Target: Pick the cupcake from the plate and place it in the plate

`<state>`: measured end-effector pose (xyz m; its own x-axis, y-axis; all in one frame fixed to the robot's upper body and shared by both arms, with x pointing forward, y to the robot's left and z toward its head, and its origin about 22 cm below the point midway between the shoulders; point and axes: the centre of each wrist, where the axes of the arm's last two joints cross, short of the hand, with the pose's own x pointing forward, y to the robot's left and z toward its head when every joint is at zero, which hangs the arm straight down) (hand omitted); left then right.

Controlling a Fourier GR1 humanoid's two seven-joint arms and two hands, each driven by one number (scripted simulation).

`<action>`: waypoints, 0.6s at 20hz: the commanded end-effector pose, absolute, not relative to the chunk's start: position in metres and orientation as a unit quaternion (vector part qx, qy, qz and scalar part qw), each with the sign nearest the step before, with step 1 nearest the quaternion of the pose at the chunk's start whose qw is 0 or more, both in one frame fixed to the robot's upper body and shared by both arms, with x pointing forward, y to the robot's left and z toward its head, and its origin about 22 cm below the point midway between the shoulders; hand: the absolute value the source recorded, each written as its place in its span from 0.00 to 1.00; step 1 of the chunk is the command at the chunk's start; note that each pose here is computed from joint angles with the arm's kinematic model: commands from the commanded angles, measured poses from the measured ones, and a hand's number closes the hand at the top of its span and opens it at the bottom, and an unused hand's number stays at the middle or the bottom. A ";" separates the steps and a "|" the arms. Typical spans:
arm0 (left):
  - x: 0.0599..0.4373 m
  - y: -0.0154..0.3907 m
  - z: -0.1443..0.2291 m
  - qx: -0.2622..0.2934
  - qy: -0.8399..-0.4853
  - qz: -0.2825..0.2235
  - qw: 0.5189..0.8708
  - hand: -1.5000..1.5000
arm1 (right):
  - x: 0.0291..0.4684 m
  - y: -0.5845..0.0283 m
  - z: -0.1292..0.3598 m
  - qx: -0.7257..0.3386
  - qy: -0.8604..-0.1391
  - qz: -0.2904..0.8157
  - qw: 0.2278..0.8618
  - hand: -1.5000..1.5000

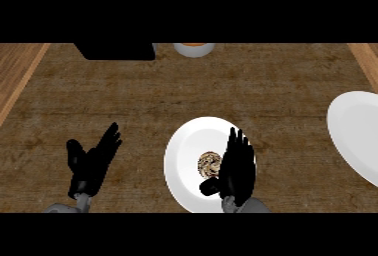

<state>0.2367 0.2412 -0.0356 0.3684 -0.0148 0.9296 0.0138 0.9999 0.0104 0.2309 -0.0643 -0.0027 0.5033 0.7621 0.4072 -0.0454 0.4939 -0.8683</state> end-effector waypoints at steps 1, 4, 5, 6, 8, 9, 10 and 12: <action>0.230 0.247 -0.034 -0.010 -0.551 -0.010 0.834 0.50 | 0.226 -0.054 -0.009 -0.423 -0.340 0.266 0.797 1.00; 0.247 0.233 -0.028 -0.001 -0.561 -0.010 0.827 0.50 | 0.243 -0.040 -0.013 -0.442 -0.361 0.277 0.773 1.00; 0.229 0.236 -0.042 0.008 -0.557 -0.018 0.830 0.50 | 0.245 -0.041 -0.014 -0.449 -0.362 0.272 0.771 1.00; 0.237 0.240 -0.025 -0.003 -0.568 0.001 0.823 0.50 | 0.249 -0.048 -0.023 -0.451 -0.367 0.272 0.766 1.00; 0.233 0.260 -0.030 0.002 -0.559 -0.009 0.829 0.50 | 0.250 -0.050 -0.019 -0.453 -0.368 0.273 0.765 1.00; 0.241 0.260 -0.039 -0.002 -0.552 -0.001 0.834 0.50 | 0.258 -0.049 -0.016 -0.459 -0.362 0.276 0.763 1.00; 0.243 0.246 -0.033 -0.005 -0.560 -0.006 0.828 0.50 | 0.239 -0.048 -0.028 -0.462 -0.364 0.287 0.756 1.00; 0.240 0.261 -0.033 0.000 -0.563 -0.007 0.826 0.50 | 0.241 -0.043 -0.032 -0.473 -0.381 0.276 0.745 1.00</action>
